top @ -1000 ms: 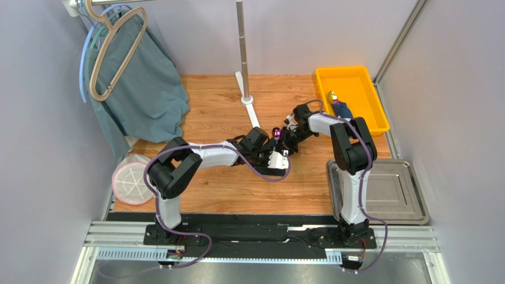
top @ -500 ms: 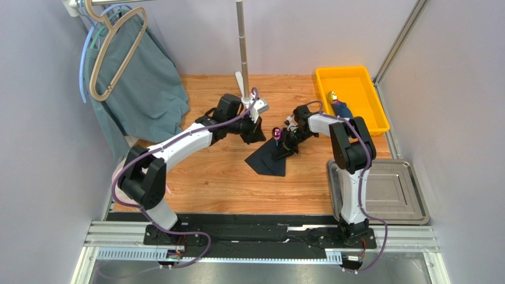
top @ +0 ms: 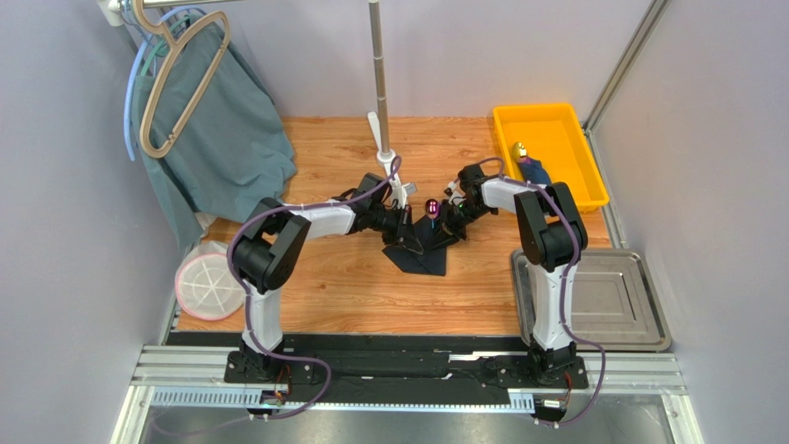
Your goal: Place the utensils on the paper napkin and roll it up
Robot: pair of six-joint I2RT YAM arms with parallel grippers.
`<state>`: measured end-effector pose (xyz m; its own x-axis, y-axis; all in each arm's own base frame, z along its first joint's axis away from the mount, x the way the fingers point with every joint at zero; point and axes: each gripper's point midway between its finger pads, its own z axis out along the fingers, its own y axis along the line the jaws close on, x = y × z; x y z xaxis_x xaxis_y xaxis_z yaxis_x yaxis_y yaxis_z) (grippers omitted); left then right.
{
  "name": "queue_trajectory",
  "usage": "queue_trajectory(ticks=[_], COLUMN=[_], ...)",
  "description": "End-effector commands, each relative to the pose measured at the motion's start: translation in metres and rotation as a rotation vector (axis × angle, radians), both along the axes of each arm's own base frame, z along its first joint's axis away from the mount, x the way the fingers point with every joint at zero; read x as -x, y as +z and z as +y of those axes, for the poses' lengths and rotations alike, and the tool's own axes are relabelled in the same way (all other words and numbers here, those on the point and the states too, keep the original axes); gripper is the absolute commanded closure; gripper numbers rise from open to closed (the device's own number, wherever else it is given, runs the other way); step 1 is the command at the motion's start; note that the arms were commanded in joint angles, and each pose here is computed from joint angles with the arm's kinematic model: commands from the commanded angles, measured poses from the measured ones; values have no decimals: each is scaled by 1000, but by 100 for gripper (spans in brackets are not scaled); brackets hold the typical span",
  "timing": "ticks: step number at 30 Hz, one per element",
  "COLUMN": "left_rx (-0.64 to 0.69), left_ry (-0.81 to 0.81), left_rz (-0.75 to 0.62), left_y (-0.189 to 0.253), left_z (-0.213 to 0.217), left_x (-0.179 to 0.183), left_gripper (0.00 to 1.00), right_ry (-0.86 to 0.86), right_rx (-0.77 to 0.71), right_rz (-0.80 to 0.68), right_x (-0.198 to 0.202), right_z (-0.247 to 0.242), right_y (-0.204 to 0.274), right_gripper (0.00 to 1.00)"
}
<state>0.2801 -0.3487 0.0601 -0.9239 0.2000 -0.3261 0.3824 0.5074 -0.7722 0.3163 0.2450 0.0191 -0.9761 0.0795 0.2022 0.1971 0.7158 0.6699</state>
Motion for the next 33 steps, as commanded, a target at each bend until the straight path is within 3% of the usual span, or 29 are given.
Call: queue_trajectory(ticks=[1,9,15,33], left_rx=[5,-171,-190,-186], left_ry=[48,109,104,102], left_rz=[11,113,150,115], left_y=[-6,-60,-69,-62], left_z=[-3,25,30,30], left_x=[-18,-19,-11,-14], left_gripper=[100,100,100,100], right_ry=[14,18,-28,-67], right_rx=[15,-75,-77,121], right_rz=[-51,-120,-230,-190], right_x=[-3,-15,-44,-55], right_z=[-1,11,11,-8], right_y=[-3,28,65,4], right_gripper=[83,81,80,82])
